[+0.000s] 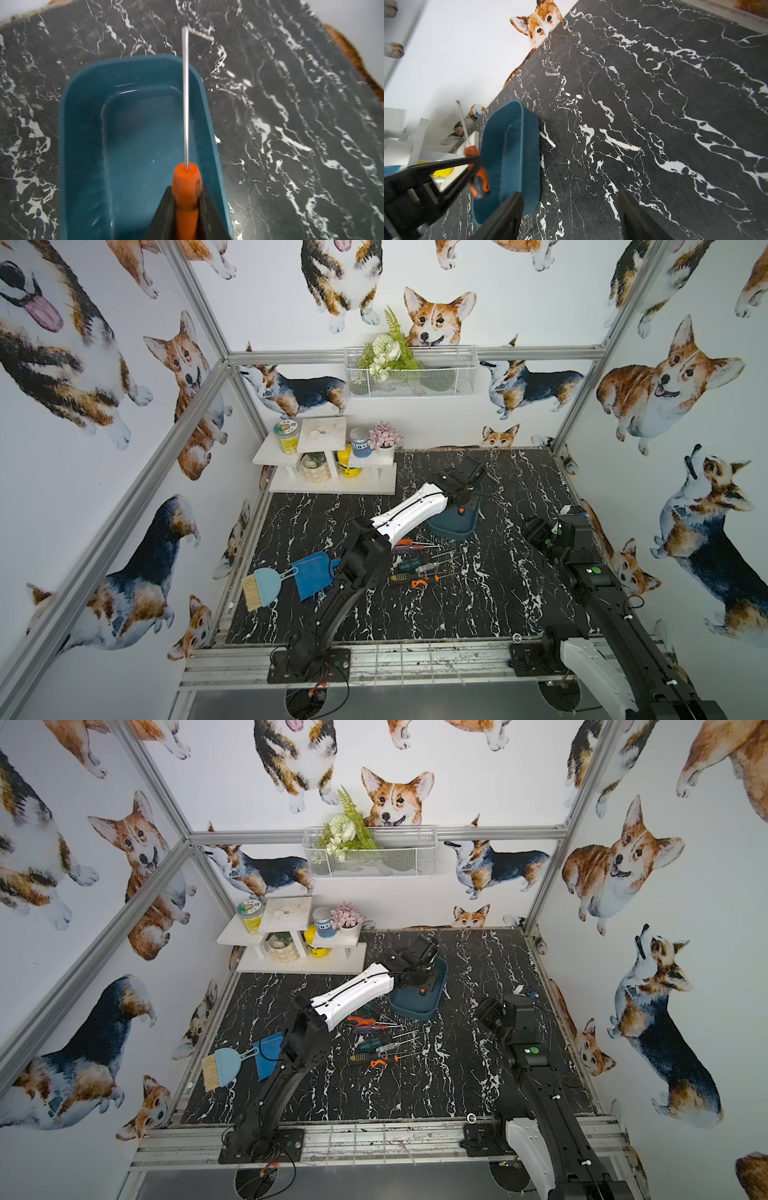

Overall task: Put the screwdriver on the desktop into the storage box
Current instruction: Place the screwdriver in the storage box.

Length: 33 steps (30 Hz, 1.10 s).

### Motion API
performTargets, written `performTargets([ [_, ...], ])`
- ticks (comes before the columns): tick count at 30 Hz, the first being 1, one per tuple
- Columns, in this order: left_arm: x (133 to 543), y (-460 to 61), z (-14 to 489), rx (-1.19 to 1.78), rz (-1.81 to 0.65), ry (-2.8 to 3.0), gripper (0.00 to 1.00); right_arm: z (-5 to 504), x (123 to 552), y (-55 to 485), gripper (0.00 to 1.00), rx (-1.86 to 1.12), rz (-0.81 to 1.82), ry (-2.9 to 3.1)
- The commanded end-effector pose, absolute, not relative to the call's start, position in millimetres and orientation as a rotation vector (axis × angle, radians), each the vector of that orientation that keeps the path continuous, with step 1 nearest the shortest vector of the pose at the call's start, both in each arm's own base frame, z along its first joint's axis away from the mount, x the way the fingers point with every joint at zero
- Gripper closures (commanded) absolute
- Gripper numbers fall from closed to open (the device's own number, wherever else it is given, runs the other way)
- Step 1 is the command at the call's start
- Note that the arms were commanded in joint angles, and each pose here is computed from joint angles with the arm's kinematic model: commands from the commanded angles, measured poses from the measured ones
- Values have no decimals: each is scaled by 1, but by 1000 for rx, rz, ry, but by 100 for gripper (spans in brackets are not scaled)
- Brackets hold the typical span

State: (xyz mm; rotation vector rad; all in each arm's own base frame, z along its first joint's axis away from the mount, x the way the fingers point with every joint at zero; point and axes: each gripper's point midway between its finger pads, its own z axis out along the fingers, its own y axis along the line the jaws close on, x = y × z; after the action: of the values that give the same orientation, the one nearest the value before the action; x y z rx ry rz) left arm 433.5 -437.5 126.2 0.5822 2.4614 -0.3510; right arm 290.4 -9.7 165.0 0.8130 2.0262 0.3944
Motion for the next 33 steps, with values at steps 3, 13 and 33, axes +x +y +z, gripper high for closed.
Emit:
performTargets([
  [3, 435, -428, 82, 611, -237, 2579, 100, 163, 290, -11, 24, 846, 401, 2012],
  [13, 427, -440, 63, 599, -331, 2637, 58, 167, 295, -11, 25, 804, 377, 2030],
  [33, 364, -297, 233, 122, -573, 2237, 52, 205, 319, 171, 27, -59, 532, 2181],
])
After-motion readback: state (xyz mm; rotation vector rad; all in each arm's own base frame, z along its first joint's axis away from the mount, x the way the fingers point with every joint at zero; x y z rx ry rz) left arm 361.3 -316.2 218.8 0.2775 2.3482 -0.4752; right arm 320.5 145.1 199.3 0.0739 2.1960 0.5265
